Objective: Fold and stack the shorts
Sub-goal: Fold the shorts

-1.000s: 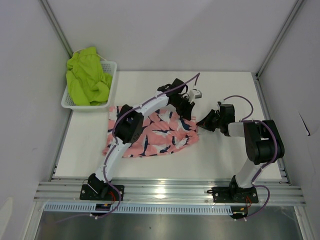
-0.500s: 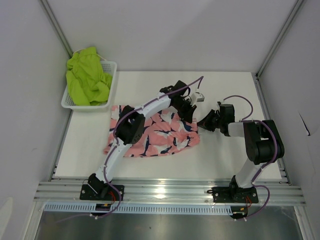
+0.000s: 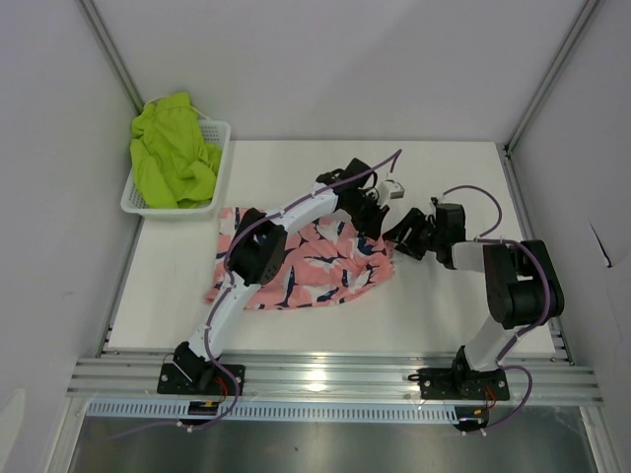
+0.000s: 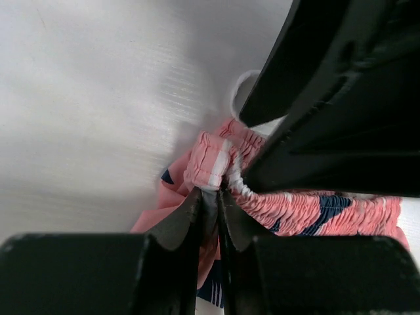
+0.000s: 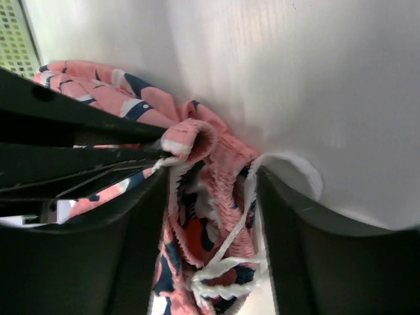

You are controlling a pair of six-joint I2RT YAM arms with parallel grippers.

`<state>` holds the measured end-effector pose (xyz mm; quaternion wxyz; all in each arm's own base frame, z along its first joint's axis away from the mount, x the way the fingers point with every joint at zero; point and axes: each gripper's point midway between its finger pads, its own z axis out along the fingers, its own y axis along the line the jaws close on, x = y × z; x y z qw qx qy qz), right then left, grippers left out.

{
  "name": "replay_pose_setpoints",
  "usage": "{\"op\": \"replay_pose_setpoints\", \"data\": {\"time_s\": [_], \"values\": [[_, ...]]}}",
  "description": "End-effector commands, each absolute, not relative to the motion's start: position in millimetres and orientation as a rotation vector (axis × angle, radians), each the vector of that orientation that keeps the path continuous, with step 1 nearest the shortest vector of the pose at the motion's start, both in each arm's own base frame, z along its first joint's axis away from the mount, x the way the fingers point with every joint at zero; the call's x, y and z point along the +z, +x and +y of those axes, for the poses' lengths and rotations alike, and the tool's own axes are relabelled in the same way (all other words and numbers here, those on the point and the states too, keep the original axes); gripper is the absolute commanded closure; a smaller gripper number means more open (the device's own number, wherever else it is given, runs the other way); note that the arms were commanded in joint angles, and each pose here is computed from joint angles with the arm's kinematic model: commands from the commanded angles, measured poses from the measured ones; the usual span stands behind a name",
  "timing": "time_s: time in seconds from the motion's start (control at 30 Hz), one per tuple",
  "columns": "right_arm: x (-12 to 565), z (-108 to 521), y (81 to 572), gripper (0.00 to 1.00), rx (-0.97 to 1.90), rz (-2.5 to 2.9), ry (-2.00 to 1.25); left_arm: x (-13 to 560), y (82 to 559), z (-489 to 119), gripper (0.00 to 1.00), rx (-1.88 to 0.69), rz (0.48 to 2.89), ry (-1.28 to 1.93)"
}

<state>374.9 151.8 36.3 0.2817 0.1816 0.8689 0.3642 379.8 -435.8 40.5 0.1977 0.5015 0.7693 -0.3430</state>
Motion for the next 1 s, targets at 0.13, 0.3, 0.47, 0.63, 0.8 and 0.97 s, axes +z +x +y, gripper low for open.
{"op": "replay_pose_setpoints", "data": {"time_s": [0.13, 0.3, 0.47, 0.63, 0.8, 0.97], "values": [[66.4, 132.9, 373.4, 0.22, 0.925, 2.244, 0.470, 48.5, 377.6, -450.0, 0.84, -0.966, 2.116, 1.404], [62.9, 131.4, 354.2, 0.17, 0.930, 2.300, 0.469, 49.9, 377.0, -450.1, 0.84, -0.970, 2.115, 1.405], [57.4, 130.0, 326.5, 0.13, 0.959, 2.365, 0.485, 52.4, 376.5, -450.7, 0.84, -0.976, 2.110, 1.404], [52.9, 130.6, 298.3, 0.12, 1.013, 2.426, 0.509, 50.6, 376.2, -449.8, 0.84, -0.972, 2.115, 1.405], [47.1, 146.8, 272.2, 0.12, 1.202, 2.450, 0.571, 50.3, 376.9, -450.0, 0.84, -0.969, 2.112, 1.406], [44.8, 158.8, 266.2, 0.12, 1.275, 2.452, 0.570, 49.7, 375.6, -450.0, 0.84, -0.977, 2.113, 1.408]]}}
